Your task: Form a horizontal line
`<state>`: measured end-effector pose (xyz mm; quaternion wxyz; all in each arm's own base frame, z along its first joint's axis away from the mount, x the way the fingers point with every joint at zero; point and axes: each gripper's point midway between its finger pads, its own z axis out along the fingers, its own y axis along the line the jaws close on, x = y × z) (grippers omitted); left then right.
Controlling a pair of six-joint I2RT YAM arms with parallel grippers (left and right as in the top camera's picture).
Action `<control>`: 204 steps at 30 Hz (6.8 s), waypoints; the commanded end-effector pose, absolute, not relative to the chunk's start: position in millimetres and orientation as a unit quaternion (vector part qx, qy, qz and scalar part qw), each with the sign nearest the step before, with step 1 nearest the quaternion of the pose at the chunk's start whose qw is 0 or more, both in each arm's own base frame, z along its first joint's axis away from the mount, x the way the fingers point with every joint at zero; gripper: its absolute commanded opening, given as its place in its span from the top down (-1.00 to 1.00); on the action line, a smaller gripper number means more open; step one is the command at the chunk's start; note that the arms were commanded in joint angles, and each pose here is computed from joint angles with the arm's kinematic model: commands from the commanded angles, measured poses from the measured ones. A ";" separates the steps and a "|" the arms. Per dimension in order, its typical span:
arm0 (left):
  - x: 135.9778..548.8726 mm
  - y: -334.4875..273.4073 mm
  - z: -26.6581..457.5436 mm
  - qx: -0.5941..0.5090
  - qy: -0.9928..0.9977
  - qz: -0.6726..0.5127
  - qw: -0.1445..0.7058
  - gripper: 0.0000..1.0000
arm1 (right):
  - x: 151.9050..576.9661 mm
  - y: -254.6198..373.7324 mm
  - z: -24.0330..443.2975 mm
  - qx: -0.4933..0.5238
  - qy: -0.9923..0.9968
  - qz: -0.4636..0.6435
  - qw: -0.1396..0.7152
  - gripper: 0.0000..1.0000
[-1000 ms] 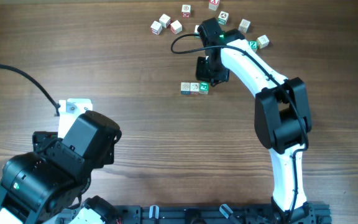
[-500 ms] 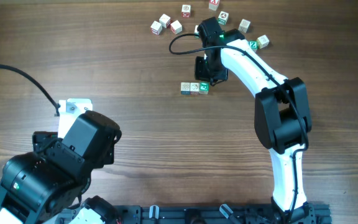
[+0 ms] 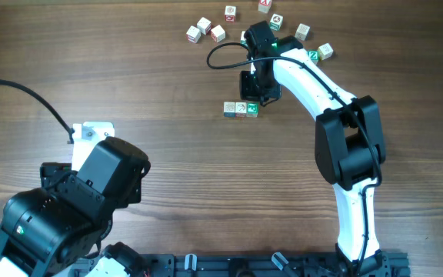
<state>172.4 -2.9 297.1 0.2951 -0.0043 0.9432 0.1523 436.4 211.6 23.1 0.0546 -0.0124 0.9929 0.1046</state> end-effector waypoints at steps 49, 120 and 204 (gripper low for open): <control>172.4 -1.3 298.3 -0.017 0.942 0.151 0.299 -1.00 | 394.2 192.8 13.9 0.006 0.995 0.091 -0.047 0.91; 172.4 -1.3 298.3 -0.017 0.942 0.151 0.299 -1.00 | 322.9 101.3 342.3 0.008 0.938 0.058 0.342 -0.99; 172.4 -1.3 298.3 -0.017 0.942 0.151 0.299 -1.00 | 209.6 9.7 303.7 0.008 0.488 0.090 0.868 -0.99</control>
